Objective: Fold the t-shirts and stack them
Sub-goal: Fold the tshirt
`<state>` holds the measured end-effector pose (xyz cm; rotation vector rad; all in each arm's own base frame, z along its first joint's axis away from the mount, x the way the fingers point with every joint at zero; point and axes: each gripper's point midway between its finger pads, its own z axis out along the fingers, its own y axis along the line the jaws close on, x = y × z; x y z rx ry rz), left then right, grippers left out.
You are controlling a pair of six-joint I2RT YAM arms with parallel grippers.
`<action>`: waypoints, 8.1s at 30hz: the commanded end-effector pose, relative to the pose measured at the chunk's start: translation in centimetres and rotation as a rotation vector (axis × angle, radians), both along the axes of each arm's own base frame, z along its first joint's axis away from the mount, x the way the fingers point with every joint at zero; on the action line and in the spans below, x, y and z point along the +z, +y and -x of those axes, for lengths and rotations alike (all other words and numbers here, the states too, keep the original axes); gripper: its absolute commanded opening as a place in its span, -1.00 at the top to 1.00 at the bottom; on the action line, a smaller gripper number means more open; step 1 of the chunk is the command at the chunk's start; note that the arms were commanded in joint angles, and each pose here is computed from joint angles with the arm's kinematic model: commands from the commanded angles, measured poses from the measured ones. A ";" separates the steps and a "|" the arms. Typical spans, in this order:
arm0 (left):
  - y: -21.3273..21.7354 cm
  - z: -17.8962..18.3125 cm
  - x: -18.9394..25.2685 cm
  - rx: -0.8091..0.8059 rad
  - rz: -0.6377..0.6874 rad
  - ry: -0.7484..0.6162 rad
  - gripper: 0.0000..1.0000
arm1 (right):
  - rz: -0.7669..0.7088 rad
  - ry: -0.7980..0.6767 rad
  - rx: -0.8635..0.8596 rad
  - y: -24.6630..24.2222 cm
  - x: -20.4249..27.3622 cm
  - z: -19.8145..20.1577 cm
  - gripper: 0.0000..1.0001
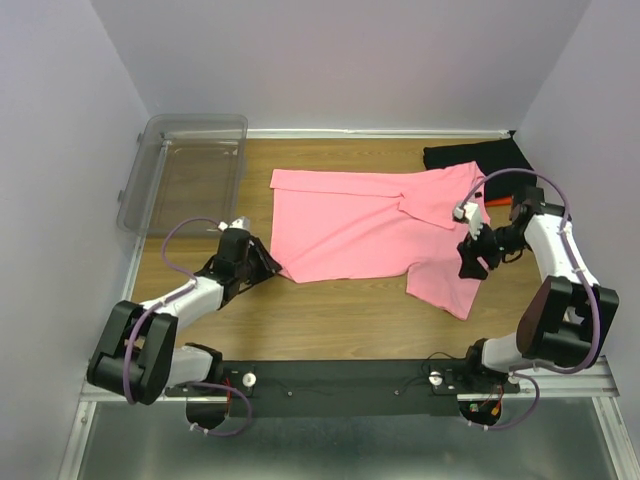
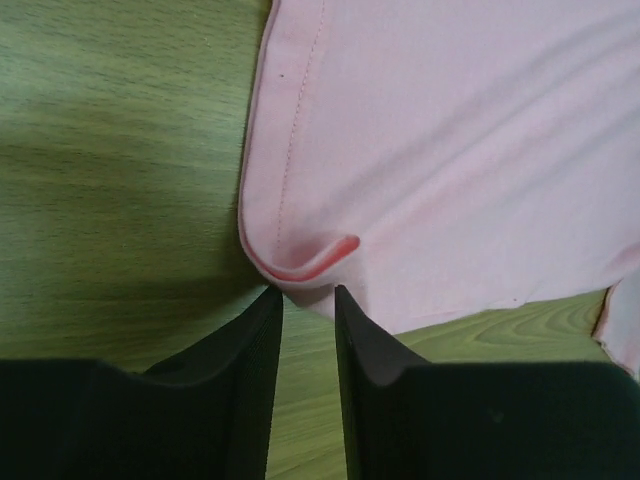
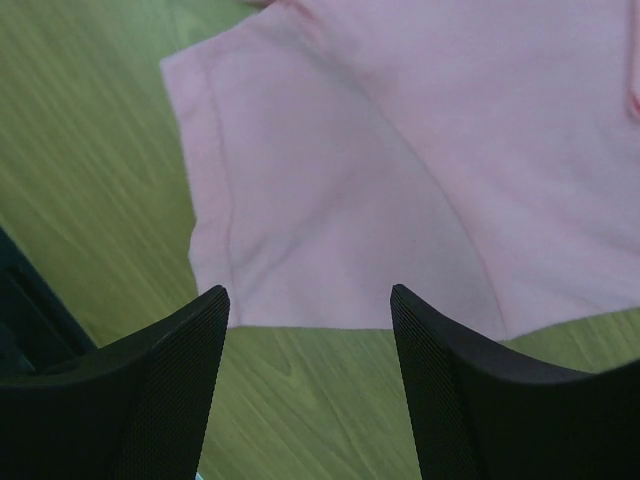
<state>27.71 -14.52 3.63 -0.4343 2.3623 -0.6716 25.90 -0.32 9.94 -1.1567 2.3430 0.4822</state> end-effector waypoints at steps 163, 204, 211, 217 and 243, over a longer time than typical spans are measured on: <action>0.0 -0.7 7.7 -0.113 0.073 -0.153 1.00 | 0.492 -0.027 0.276 2.1 0.6 3.6 0.99; 0.9 -13.2 5.8 0.002 0.018 -0.056 1.00 | 0.291 -0.188 -0.185 -6.0 3.2 -11.8 0.99; 1.3 -15.5 5.3 0.029 -0.025 -0.033 1.00 | 0.271 -0.177 -0.212 -6.4 2.1 -13.6 0.99; 1.6 -16.8 4.4 0.040 -0.061 -0.006 1.00 | 0.265 -0.173 -0.228 -6.8 1.5 -14.1 0.99; 2.3 -19.4 3.1 0.058 -0.129 0.032 1.00 | 0.229 -0.128 -0.262 -7.3 -0.4 -14.9 0.99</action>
